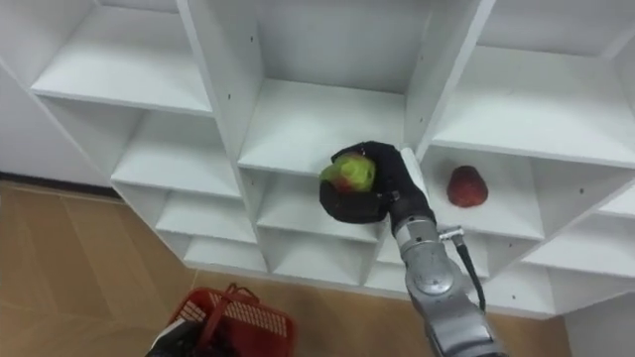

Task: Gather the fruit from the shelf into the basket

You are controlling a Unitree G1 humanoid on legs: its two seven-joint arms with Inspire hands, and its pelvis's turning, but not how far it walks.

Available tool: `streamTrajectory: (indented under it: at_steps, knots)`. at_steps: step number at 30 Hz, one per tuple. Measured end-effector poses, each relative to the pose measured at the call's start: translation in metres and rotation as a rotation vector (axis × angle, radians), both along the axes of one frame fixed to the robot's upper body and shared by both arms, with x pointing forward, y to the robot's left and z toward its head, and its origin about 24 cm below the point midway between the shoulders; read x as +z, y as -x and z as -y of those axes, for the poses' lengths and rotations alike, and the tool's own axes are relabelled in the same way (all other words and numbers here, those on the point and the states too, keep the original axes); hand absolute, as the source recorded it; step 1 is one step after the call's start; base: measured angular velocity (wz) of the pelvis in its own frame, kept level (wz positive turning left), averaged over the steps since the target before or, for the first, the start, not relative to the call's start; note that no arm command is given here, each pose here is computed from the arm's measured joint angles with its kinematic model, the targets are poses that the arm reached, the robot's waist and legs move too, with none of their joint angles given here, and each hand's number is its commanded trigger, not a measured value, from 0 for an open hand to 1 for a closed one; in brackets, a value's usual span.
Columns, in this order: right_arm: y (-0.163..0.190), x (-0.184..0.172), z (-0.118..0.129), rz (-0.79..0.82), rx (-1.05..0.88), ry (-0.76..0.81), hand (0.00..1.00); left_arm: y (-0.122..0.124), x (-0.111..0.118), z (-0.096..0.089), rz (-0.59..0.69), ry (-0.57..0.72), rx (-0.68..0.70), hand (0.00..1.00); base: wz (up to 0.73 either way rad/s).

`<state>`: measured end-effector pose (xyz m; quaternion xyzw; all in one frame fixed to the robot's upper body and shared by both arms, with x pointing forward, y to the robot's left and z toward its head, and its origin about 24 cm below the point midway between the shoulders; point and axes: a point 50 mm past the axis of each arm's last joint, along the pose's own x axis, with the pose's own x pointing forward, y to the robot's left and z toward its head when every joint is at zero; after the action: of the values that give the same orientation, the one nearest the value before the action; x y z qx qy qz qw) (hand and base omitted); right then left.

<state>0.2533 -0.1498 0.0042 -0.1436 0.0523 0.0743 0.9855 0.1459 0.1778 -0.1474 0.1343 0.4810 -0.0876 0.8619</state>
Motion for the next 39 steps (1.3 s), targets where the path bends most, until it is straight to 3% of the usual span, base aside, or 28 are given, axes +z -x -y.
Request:
streamTrajectory:
  at_steps: [6,17,26,33,39]
  knots:
    - [0.020,-0.008,-0.002,-0.042,0.038,-0.019,1.00,-0.008,0.005,0.006,0.053,0.021,-0.011,1.00,-0.12]
    - [0.025,-0.013,-0.006,-0.069,0.057,-0.030,1.00,-0.010,0.005,0.010,0.059,0.033,-0.023,1.00,-0.12]
    - [0.050,-0.054,-0.005,-0.272,0.072,-0.008,1.00,-0.009,0.005,0.015,0.052,0.047,-0.042,1.00,-0.01]
    - [0.059,-0.082,-0.009,-0.401,0.142,0.097,1.00,-0.011,0.004,0.021,0.041,0.045,-0.103,1.00,0.00]
    - [0.059,-0.091,-0.014,-0.443,0.186,0.140,1.00,-0.016,0.007,0.025,0.060,0.054,-0.123,1.00,0.00]
